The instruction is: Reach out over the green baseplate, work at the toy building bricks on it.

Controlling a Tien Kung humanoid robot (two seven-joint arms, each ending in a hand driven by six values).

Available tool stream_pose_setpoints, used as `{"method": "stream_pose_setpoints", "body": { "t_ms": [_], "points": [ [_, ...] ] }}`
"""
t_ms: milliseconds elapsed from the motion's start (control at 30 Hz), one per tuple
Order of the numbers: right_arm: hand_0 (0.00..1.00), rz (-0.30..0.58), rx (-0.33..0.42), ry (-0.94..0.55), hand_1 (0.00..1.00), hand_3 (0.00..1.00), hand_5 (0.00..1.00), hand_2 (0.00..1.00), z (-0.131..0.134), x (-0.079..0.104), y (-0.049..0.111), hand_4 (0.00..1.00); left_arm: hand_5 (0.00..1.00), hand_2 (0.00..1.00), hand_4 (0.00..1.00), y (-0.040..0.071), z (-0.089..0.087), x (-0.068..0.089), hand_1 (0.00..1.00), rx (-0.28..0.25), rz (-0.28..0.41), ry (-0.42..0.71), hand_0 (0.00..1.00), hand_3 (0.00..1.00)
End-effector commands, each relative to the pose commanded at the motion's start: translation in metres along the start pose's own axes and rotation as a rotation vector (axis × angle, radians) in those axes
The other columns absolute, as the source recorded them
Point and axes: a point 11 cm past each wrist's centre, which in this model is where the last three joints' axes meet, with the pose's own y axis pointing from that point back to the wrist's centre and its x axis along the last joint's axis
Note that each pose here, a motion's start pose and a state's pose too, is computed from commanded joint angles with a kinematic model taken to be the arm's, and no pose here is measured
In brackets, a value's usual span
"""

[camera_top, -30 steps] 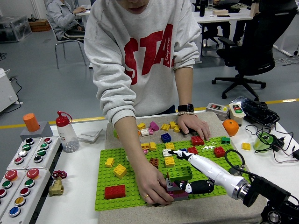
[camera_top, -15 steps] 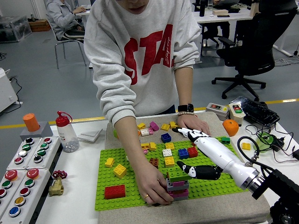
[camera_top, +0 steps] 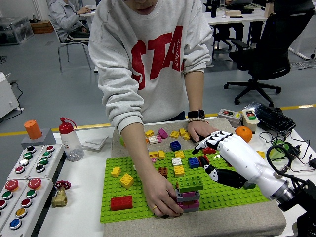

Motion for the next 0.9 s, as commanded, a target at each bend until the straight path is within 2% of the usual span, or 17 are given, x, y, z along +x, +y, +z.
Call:
{"method": "stream_pose_setpoints", "body": {
  "t_ms": [533, 900],
  "points": [
    [0.727, -0.150, 0.034, 0.102, 0.652, 0.569, 0.251, 0.619, 0.008, -0.034, 0.006, 0.336, 0.941, 0.606, 0.311, 0.000, 0.001, -0.001, 0.599, 0.000, -0.003, -0.004, 0.631, 0.413],
    [0.733, -0.208, 0.045, 0.100, 0.654, 0.566, 0.243, 0.615, 0.007, -0.052, 0.013, 0.338, 0.941, 0.608, 0.310, -0.001, -0.005, -0.002, 0.600, 0.013, -0.006, -0.013, 0.631, 0.415]
  ]
}}
